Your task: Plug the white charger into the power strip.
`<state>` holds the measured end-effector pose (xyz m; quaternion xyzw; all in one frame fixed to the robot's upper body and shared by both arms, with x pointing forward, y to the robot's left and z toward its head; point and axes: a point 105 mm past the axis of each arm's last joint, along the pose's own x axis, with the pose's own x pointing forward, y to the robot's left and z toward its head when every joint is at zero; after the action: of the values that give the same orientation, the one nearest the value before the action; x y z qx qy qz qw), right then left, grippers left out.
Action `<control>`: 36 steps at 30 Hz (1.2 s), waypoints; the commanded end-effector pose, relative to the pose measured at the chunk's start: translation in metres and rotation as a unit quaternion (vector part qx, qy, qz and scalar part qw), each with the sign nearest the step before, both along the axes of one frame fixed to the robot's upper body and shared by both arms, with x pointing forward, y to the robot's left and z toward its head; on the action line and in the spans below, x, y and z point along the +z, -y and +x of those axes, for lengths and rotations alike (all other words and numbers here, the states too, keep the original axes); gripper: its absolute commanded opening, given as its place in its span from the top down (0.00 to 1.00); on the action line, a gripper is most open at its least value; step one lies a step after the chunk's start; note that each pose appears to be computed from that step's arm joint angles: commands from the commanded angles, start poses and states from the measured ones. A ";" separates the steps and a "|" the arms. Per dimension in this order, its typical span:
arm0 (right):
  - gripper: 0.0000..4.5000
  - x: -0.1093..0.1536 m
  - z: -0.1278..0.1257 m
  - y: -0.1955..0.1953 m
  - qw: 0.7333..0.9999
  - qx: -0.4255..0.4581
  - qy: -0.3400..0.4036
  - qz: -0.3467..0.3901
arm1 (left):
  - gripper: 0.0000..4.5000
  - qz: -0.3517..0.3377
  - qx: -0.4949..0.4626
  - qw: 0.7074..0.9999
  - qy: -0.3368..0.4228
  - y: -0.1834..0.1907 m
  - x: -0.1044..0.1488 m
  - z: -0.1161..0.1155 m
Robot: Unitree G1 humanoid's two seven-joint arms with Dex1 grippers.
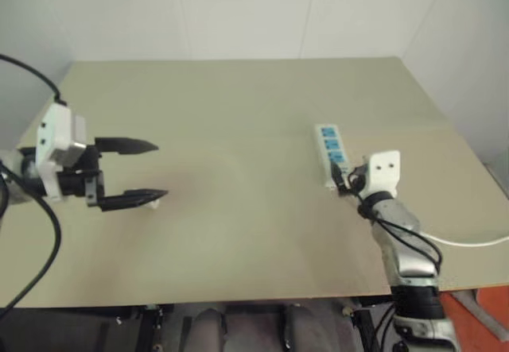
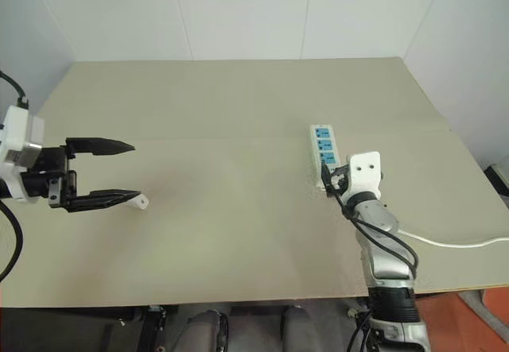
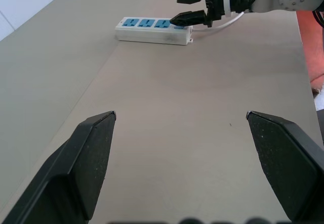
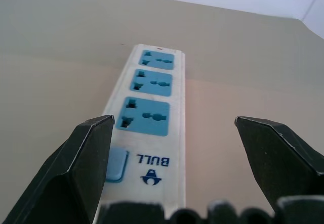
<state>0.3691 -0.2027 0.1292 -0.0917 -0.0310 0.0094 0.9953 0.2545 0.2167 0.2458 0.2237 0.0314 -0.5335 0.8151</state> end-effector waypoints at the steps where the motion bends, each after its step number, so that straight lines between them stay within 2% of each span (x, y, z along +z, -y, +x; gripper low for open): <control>1: 0.01 0.013 0.008 -0.002 0.999 -0.018 0.043 0.011 | 0.00 0.003 0.002 1.000 0.020 -0.004 0.006 -0.004; 6: 0.01 0.018 0.009 -0.019 0.997 -0.006 0.066 0.047 | 0.00 0.003 0.006 1.000 0.018 -0.008 0.004 -0.006; 13: 0.01 0.007 0.007 -0.033 0.997 0.012 0.052 0.057 | 0.00 0.004 0.010 1.000 0.015 -0.011 0.002 -0.007; 25: 0.01 -0.018 0.009 -0.031 0.997 0.000 0.038 0.069 | 0.00 0.006 0.008 1.000 0.014 -0.013 0.001 -0.008; 36: 0.01 -0.027 0.006 -0.026 0.998 0.005 0.017 0.062 | 0.00 0.008 0.011 1.000 0.015 -0.014 0.002 -0.009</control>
<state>0.3772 -0.1717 0.0979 -0.0289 -0.0426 0.0147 0.9986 0.2490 0.2294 0.2368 0.2176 0.0450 -0.5257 0.8211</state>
